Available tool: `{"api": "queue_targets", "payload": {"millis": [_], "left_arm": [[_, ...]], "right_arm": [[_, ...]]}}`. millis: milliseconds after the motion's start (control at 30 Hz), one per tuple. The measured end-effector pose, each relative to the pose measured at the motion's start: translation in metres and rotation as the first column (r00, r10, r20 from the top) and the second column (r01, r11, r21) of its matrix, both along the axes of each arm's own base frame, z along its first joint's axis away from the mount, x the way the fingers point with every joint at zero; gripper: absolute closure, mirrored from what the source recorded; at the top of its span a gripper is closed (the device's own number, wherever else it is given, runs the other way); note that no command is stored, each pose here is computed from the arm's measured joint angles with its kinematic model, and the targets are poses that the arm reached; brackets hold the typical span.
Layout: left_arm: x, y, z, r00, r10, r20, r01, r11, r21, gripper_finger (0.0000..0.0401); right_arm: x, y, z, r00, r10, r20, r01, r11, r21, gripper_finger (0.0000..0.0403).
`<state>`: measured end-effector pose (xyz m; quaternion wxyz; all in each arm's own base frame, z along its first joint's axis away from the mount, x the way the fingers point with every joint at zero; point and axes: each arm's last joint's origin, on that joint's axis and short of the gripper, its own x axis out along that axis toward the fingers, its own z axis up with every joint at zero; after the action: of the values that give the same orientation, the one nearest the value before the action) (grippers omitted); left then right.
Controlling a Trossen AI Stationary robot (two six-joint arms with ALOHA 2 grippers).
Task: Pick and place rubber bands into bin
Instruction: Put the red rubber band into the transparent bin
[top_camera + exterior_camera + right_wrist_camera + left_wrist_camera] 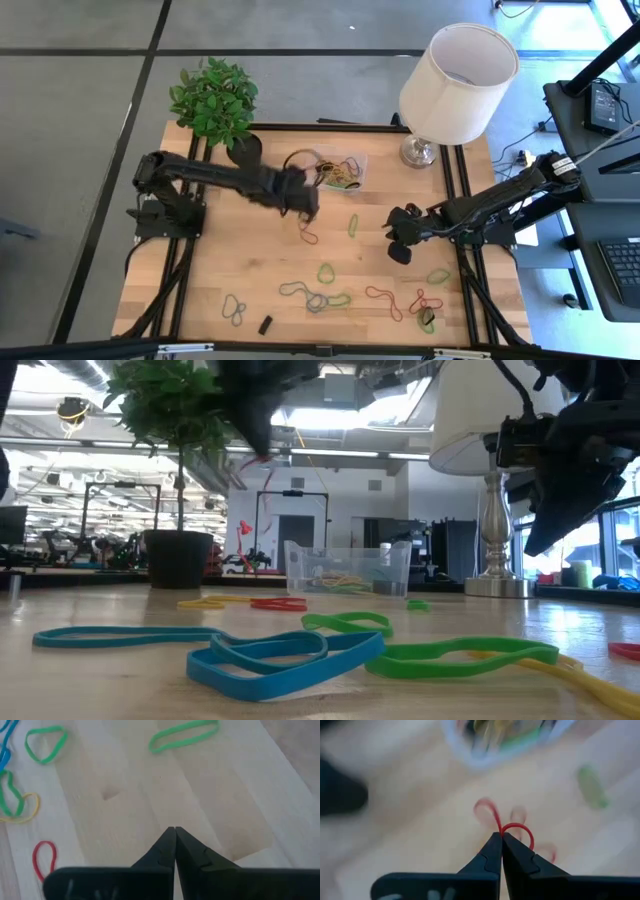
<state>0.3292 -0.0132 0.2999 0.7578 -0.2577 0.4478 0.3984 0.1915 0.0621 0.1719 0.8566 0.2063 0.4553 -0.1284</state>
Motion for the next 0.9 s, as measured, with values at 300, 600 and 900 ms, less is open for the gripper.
{"api": "queue_targets", "payload": {"millis": [300, 600, 900], "left_arm": [[0.028, 0.076, 0.037, 0.945, -0.311, 0.102, 0.281, 0.930, 0.235, 0.0399], [0.070, 0.133, -0.014, 0.846, -0.525, 0.097, 0.495, 0.839, 0.225, 0.0399], [0.089, 0.168, -0.097, 0.832, -0.555, -0.009, 0.555, 0.830, 0.053, 0.0399]], "right_arm": [[0.003, -0.010, 0.001, 0.986, -0.167, 0.013, 0.165, 0.984, 0.061, 0.0391], [0.009, -0.019, 0.002, 0.933, -0.356, 0.050, 0.345, 0.926, 0.151, 0.0391], [0.014, -0.024, 0.005, 0.866, -0.491, 0.093, 0.460, 0.856, 0.234, 0.0391]]}}
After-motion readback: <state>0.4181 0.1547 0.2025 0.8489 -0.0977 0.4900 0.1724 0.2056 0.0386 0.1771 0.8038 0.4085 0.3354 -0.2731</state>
